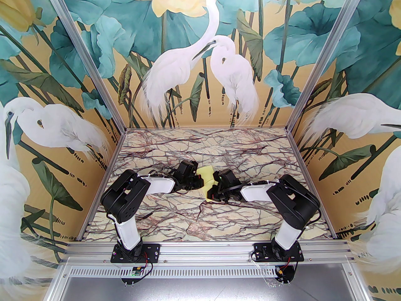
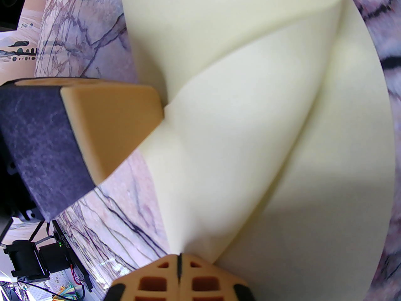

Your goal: Fold a paper plane with a square sheet of paper (fold left side to right side)

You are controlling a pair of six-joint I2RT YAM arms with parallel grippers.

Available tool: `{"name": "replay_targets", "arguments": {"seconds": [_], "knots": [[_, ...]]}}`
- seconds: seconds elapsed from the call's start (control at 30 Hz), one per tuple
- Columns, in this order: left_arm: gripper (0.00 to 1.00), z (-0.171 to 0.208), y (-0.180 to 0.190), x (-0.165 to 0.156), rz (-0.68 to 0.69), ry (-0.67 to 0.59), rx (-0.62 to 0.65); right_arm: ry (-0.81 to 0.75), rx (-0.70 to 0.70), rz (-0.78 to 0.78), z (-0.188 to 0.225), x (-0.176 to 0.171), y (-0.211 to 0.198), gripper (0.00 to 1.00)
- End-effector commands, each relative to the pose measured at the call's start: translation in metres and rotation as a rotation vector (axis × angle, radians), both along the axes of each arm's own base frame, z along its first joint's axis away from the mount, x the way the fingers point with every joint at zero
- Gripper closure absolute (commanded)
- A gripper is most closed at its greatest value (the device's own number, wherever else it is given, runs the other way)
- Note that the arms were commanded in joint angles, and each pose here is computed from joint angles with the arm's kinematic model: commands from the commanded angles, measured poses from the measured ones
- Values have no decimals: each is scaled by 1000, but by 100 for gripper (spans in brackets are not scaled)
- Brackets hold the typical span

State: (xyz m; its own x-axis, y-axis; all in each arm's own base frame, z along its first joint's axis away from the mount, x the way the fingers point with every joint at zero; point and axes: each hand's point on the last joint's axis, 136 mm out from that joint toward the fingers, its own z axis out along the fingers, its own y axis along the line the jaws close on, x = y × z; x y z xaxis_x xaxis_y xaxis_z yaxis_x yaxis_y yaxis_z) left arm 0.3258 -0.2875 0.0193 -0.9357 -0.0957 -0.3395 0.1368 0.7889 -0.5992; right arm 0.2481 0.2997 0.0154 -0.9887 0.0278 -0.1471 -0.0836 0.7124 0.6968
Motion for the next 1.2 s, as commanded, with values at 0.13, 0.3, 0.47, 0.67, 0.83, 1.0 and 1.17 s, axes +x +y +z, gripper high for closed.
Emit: {"name": "replay_targets", "arguments": {"seconds": [0.13,0.3,0.47,0.67,0.83,1.0,1.17], "knots": [[100,-24,12,0,15,16,82,-57,-38,24,32,7,0,97],[100,-23,12,0,11,16,79,-73,-27,14,40,27,2,98],[100,-24,12,-1,8,20,77,-74,-44,8,34,47,1,99],[100,-24,10,-1,3,27,78,-36,-97,-14,6,59,-12,100],[100,-26,10,-2,1,35,80,12,-120,-30,-21,53,-23,100],[100,-28,9,-3,-4,43,84,-6,-113,-29,-10,55,-23,100],[100,-27,9,-3,-10,43,86,-73,-97,-21,24,69,-18,99]]}}
